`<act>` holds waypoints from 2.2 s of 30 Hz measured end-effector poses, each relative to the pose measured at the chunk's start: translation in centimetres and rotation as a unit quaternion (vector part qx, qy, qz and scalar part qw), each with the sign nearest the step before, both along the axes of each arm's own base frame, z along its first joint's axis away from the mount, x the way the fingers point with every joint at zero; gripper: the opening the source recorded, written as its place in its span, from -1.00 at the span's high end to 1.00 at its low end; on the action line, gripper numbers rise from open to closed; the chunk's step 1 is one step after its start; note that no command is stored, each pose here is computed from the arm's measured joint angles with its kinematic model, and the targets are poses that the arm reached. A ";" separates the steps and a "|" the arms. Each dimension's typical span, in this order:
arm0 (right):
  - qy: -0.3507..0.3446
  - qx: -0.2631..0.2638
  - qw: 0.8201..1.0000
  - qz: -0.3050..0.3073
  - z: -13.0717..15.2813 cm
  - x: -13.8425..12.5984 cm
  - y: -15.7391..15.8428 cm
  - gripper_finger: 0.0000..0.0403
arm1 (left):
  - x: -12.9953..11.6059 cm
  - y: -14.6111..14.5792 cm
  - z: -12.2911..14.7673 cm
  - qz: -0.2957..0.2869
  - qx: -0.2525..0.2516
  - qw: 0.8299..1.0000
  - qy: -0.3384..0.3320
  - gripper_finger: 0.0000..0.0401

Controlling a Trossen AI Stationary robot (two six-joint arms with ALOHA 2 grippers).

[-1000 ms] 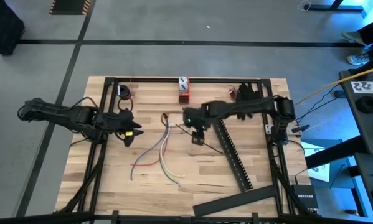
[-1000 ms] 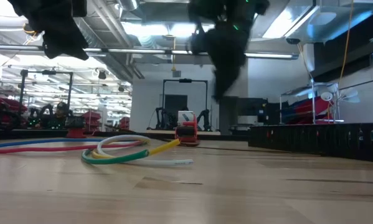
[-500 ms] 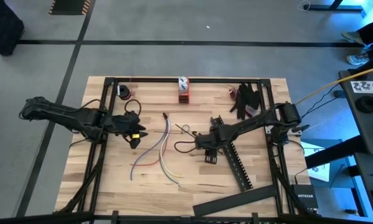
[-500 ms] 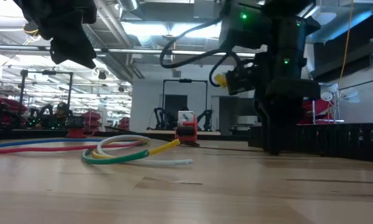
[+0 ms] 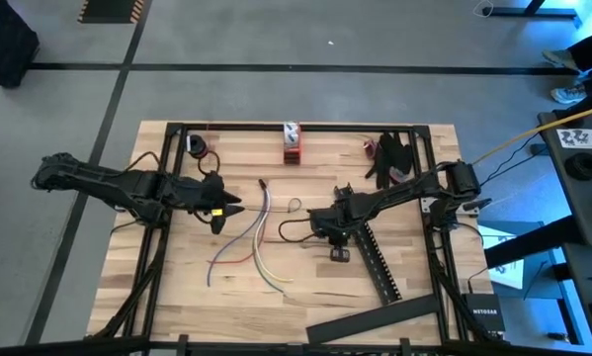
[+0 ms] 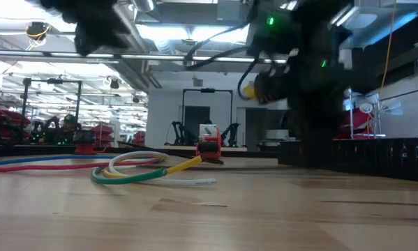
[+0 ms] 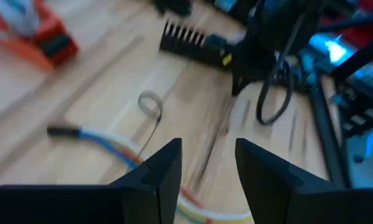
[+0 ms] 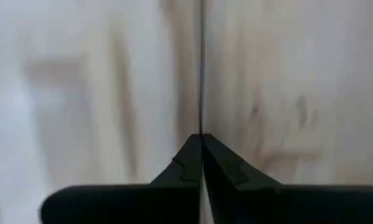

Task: Ziptie cables
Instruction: Wrap the black zip tie on the cable

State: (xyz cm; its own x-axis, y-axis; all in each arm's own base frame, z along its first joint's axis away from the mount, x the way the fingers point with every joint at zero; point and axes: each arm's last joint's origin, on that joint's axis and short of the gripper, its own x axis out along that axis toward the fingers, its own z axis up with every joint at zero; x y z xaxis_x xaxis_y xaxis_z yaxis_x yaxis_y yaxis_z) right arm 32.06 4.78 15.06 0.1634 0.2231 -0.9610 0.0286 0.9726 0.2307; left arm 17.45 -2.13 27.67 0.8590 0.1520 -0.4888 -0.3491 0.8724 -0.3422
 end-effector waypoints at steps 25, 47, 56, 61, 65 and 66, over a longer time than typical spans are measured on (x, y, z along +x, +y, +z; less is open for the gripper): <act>-0.297 -0.213 0.924 0.112 18.4 4.8 -3.4 1.00 | 0.9 0.1 6.2 -0.027 0.054 0.979 -0.194 0.29; -0.227 -0.123 0.966 0.011 16.6 4.8 -4.1 1.00 | 8.5 -0.7 7.0 -0.103 0.173 0.967 0.155 0.29; -0.169 -0.111 0.979 -0.019 13.6 4.6 -4.1 1.00 | 11.9 -1.1 5.7 -0.152 0.226 0.943 0.192 0.29; -0.158 -0.107 0.981 -0.030 12.4 4.4 -4.1 1.00 | 12.5 -1.2 5.9 -0.171 0.259 0.935 0.170 0.29; -0.179 -0.100 0.979 -0.023 12.5 4.8 -3.5 1.00 | 12.6 -0.6 5.3 -0.169 0.264 0.933 0.177 0.29; -0.191 -0.099 0.976 -0.023 12.6 5.0 -3.5 1.00 | 12.6 -0.4 5.0 -0.171 0.260 0.933 0.183 0.29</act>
State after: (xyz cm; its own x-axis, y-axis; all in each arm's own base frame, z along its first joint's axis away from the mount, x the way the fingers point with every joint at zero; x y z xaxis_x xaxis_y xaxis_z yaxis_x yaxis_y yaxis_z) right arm 37.01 1.32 27.66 0.5233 0.0231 -0.8518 0.0222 0.9989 0.0407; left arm 30.06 -2.50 32.65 0.6912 0.1973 -0.6952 -0.0297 0.9690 0.2454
